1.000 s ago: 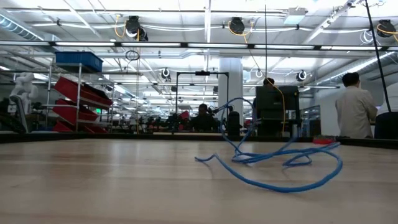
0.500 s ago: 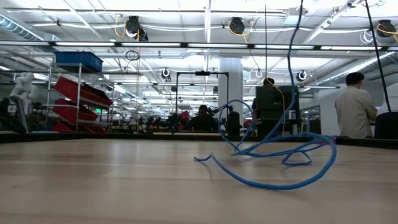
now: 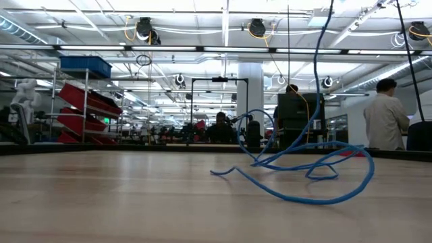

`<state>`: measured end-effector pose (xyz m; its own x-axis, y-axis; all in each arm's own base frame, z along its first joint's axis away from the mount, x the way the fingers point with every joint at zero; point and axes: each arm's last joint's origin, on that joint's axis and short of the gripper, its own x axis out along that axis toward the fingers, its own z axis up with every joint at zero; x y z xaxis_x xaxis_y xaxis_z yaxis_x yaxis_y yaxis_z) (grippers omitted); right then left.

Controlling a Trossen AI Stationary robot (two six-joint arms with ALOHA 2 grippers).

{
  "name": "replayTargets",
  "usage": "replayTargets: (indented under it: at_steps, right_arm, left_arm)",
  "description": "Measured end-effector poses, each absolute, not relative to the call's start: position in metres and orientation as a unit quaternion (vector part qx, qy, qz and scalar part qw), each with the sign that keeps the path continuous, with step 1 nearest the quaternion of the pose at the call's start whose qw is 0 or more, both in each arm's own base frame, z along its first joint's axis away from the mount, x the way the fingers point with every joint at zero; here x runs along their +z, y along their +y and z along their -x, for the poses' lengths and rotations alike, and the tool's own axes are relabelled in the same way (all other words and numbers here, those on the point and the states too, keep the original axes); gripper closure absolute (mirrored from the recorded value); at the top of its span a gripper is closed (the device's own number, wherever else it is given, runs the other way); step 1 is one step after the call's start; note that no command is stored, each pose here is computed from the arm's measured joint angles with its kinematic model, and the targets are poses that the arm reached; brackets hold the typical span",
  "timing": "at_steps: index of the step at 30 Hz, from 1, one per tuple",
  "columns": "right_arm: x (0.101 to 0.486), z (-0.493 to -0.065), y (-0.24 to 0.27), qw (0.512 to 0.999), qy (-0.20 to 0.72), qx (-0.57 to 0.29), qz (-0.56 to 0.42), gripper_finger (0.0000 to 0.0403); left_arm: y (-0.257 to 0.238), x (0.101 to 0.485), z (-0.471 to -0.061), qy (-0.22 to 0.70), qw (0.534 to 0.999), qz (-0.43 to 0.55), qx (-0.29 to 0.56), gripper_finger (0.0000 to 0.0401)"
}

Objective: Coil cords
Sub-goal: Coil the blue wire onto the black spool

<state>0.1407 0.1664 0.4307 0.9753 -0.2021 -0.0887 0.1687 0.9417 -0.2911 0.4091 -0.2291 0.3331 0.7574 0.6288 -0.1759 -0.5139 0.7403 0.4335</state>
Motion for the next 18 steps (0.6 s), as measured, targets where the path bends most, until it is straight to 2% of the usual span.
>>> replayTargets:
  at_steps: [5, 18]
  right_arm:
    - [0.431, -0.141, 0.166, 0.983, 0.059, -0.095, 0.146, 0.0403]
    - [0.431, -0.14, 0.166, 0.982, 0.058, -0.105, 0.148, 0.0403]
  left_arm:
    - [-0.219, 0.321, -0.415, 0.167, 0.922, -0.164, 0.308, 0.02]
    - [-0.211, 0.316, -0.424, 0.171, 0.936, -0.119, 0.284, 0.0197]
